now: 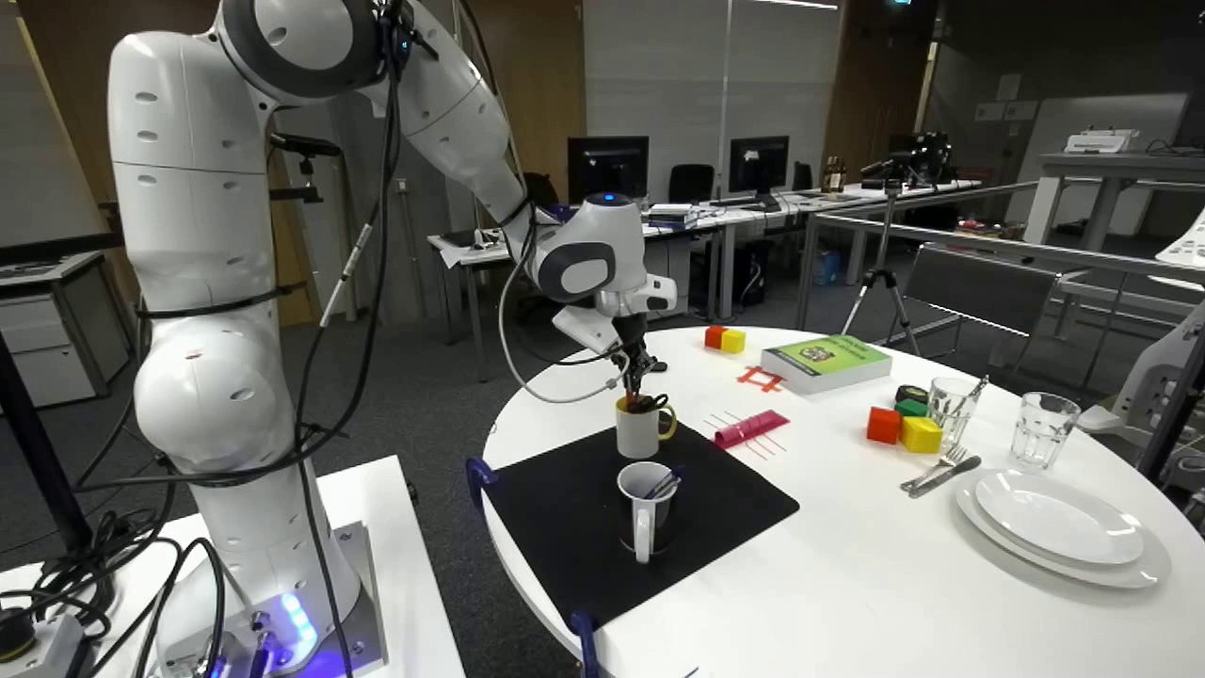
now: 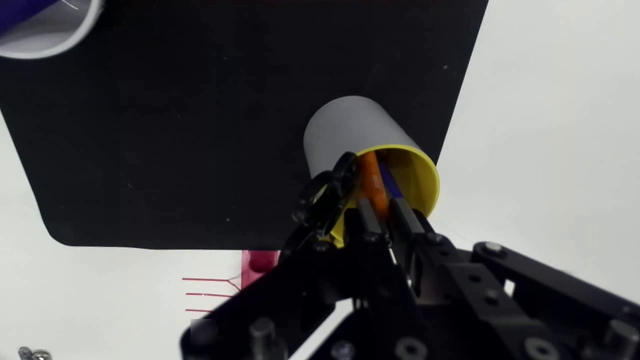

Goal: Move the orange pen to the white mug.

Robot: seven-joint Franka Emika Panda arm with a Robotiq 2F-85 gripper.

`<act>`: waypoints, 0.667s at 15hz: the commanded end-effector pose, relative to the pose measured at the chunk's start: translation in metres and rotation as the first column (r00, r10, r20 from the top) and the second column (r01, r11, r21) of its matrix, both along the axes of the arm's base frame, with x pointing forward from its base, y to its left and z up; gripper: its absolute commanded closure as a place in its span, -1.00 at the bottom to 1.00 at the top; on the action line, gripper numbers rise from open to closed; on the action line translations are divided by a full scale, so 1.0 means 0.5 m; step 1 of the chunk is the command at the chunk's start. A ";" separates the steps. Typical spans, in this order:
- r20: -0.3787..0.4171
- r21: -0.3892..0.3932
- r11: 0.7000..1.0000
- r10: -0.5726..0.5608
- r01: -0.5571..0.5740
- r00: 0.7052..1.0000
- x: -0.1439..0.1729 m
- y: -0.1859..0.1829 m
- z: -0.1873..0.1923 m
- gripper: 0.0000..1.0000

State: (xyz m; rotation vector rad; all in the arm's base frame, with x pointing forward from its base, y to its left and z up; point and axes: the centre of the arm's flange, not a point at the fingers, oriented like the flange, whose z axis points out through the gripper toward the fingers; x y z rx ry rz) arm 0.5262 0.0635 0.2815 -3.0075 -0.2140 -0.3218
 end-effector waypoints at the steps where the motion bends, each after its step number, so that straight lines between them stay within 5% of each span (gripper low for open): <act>1: 0.010 0.001 1.000 -0.005 0.005 1.000 0.002 -0.004 -0.012 0.26; 6: -0.043 0.010 1.000 -0.028 0.029 0.999 -0.028 -0.038 0.025 -0.32; 10: 0.016 0.064 0.992 -0.107 0.106 0.994 -0.059 -0.112 0.099 -0.92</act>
